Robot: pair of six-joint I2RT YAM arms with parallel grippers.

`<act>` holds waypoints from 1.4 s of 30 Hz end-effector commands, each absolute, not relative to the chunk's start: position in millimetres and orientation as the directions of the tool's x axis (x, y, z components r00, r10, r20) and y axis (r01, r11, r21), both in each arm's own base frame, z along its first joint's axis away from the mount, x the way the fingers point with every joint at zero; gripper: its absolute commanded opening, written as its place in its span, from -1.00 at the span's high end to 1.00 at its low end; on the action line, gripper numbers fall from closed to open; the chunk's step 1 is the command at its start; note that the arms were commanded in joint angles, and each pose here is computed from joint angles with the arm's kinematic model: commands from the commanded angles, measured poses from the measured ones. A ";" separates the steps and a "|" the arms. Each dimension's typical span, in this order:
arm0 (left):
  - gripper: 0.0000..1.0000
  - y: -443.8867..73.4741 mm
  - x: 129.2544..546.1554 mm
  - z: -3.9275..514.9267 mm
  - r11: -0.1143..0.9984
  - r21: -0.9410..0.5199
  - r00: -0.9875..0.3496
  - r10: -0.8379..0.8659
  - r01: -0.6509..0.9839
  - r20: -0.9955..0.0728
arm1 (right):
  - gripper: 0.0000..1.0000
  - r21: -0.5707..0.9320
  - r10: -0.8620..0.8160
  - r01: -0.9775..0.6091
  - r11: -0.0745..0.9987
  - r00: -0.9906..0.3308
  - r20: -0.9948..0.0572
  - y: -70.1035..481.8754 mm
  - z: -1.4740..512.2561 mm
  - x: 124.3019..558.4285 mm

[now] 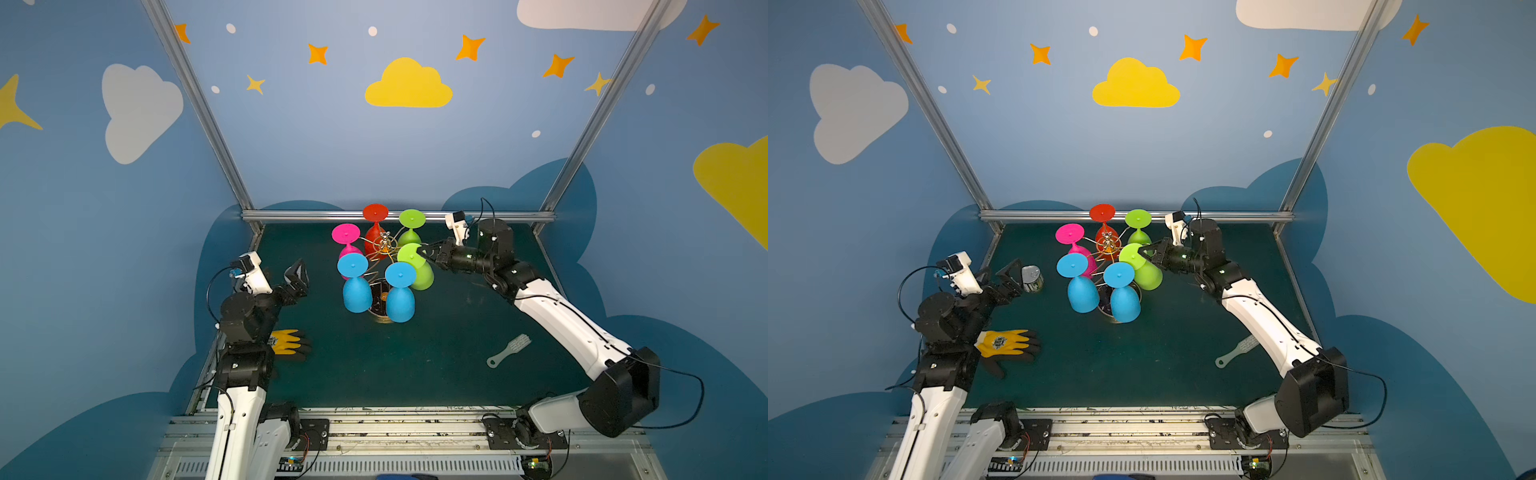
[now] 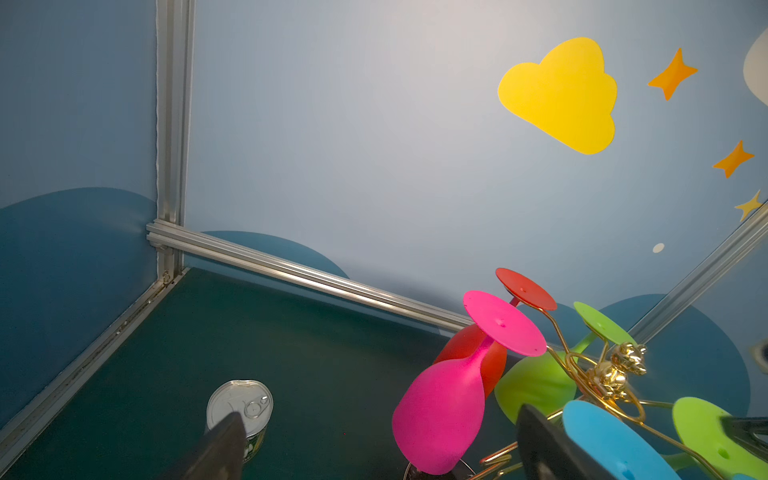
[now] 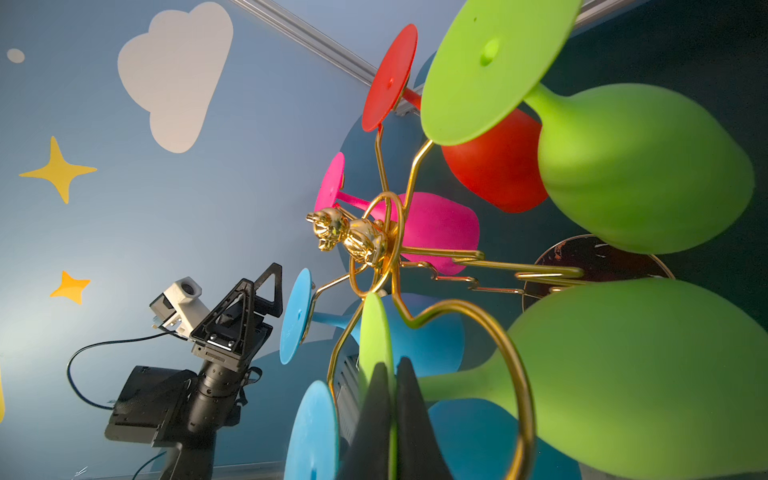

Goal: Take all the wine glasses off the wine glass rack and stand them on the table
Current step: 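Close the right gripper on the lime glass foot and pull it off the rack, then bring the lime glass toward the left gripper while the left arm reaches to meet it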

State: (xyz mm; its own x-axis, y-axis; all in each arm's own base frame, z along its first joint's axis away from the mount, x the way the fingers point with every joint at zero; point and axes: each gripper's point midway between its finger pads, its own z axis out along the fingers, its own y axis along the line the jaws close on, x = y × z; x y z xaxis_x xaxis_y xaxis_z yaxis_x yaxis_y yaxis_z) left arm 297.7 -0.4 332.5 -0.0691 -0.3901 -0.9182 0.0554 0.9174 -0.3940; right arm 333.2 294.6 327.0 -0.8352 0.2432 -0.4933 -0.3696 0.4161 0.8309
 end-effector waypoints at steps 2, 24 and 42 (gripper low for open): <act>-0.99 -0.4 296.9 330.0 0.916 -0.397 -0.069 -0.393 0.058 -0.917 | 1.00 0.813 0.293 -0.402 0.421 -0.788 -0.541 279.6 341.2 331.7; -0.66 -109.1 247.9 446.2 0.571 -0.490 -0.266 -0.432 0.659 -0.862 | 1.00 0.621 0.405 -0.458 0.636 -0.487 -0.774 155.0 385.6 264.7; -0.38 -264.0 239.3 480.2 0.120 -0.462 -0.436 -0.194 0.879 -0.879 | 1.00 0.358 0.211 -0.813 0.460 -0.292 -0.933 207.4 495.0 218.7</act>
State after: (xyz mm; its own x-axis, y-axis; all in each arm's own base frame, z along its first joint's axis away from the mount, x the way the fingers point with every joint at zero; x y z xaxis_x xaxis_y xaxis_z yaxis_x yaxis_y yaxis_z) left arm 252.5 -252.8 459.2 -0.4985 -0.2112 -0.8408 0.8245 0.1839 -0.5351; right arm 231.7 199.9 482.3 -0.3391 0.2413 -0.9093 -0.7581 0.5023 0.4160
